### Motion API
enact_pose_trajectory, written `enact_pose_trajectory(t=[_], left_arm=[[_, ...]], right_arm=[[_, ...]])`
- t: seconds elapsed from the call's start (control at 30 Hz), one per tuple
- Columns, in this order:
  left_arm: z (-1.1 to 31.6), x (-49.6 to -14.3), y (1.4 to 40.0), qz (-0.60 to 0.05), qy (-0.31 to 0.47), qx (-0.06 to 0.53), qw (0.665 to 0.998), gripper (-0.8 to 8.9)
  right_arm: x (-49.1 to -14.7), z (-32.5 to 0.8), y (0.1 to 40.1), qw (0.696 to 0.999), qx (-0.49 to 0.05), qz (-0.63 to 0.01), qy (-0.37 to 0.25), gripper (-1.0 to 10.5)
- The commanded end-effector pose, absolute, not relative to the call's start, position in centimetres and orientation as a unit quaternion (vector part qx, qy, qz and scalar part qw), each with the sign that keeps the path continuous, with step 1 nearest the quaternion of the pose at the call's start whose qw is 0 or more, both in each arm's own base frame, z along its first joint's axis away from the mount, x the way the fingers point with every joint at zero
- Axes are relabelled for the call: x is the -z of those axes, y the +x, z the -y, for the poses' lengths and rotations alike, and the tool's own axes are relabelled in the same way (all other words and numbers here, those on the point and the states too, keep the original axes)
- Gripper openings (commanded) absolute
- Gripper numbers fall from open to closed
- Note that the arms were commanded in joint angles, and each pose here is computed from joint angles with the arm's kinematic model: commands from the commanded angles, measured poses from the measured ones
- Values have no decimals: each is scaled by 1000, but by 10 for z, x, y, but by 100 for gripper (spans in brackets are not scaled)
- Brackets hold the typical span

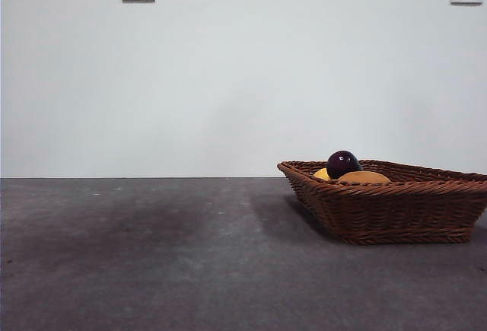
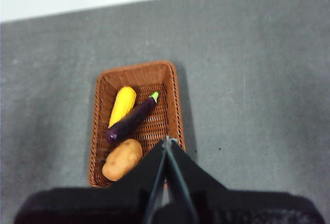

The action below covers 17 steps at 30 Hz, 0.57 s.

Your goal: Help me put the vegetables on the table into the basket

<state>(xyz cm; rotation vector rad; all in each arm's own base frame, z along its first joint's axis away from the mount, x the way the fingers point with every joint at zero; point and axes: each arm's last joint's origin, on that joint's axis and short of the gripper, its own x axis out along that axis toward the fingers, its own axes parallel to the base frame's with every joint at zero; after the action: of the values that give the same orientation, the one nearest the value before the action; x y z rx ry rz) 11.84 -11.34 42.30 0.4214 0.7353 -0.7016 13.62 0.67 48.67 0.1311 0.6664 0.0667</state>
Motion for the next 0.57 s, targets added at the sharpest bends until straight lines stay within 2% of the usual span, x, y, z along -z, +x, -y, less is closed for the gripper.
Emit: enact_pose_trajectory(t=[0.03, 0.1, 0.13, 0.2, 0.3, 0.4, 0.47, 0.57], left_arm=[[105, -425, 126, -311, 181, 311, 880, -4], [96, -423, 130, -272, 153, 298, 902, -4], [88, -415, 131, -231, 124, 301, 917, -4], [71, -384, 130, -165, 85, 304, 935, -4], [40, -309, 122, -110, 68, 207, 970, -4], [20, -240, 112, -72, 59, 126, 988, -4], [13, -214, 106, -57, 48, 99, 992, -4], [9, -193, 102, -39, 47, 79, 995, -4]], right_arm=[[-478, -7, 155, 928, -28, -364, 68, 1], [-472, -8, 169, 921, -26, -382, 68, 1], [-467, -8, 181, 915, -25, -397, 68, 1], [-457, -9, 202, 903, -22, -423, 68, 1], [-441, -10, 230, 885, -19, -460, 68, 1], [-427, -10, 252, 870, -16, -489, 68, 1], [-419, -11, 263, 861, -14, -503, 67, 1], [-411, -11, 273, 853, -13, -517, 67, 1]])
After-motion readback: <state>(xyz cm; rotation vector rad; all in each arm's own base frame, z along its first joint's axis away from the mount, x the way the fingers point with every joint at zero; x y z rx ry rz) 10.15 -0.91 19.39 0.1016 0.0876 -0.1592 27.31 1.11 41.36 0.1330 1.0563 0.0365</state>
